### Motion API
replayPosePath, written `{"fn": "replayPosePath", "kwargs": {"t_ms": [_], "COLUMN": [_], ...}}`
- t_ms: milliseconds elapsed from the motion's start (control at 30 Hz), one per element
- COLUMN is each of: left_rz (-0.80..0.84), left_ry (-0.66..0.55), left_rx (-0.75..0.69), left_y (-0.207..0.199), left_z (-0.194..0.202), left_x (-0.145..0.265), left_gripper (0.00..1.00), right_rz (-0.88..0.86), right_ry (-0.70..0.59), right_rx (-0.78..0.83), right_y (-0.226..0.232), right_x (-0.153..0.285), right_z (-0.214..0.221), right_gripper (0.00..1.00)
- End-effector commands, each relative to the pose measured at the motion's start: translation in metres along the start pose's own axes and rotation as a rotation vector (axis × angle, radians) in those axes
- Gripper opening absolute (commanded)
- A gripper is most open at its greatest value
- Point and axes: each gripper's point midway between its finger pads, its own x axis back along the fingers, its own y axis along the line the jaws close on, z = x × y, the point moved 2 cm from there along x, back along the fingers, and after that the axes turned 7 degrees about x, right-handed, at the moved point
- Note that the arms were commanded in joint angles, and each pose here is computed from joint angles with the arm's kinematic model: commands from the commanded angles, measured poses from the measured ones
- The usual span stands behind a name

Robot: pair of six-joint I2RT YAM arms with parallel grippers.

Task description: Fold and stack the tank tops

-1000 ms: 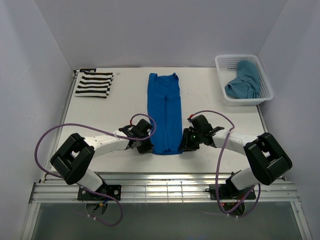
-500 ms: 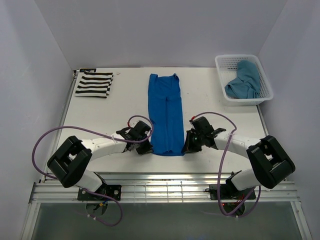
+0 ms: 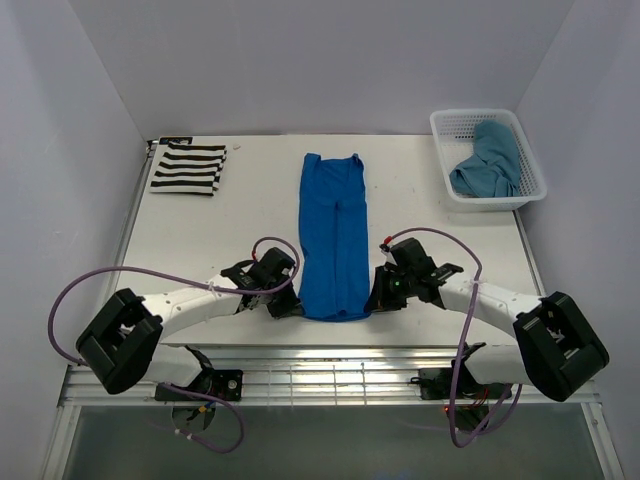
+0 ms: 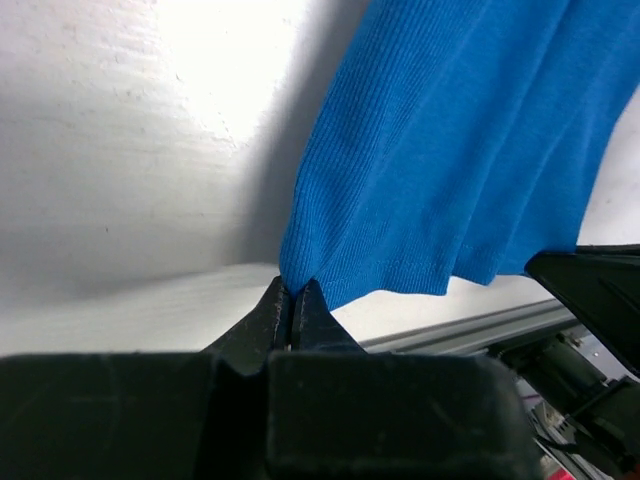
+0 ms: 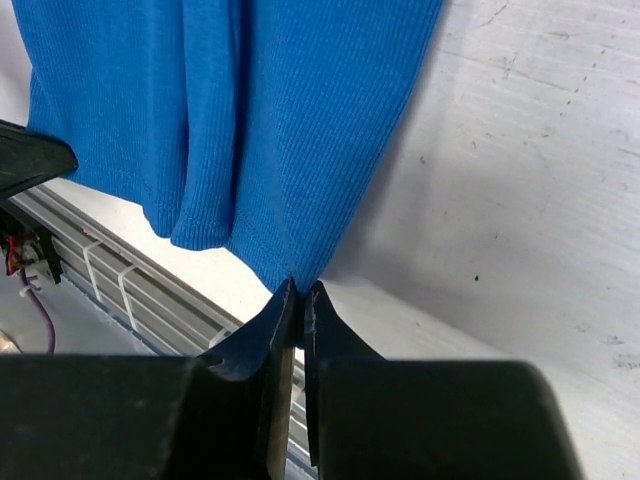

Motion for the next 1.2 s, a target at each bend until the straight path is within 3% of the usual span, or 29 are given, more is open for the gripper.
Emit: {"fn": "replayPosePath", "kwargs": {"t_ms": [0, 633, 1167], "left_rz": [0.045, 0.086, 0.139], "left_ry": [0.028, -0.181, -0.274], "left_rx": [0.024, 0.125, 0.111], "left_y": [-0.008, -0.073, -0.119], "left_z": [0.007, -0.048, -0.147], "left_x": [0.018, 0.054, 0.044], "left_gripper": [0.00, 0.00, 0.00], "right_rz": [-0.016, 0.056, 0.049], "right_ry": [-0.025, -0.186, -0.261], "right_rx": [0.014, 0.039, 0.062], "right_y": [0.011, 0.026, 0.021], "right_x": [0.012, 0.046, 0.051], "right_z": [-0.007, -0.079, -0.166], "right_gripper": [0.08, 0.08, 0.08]}}
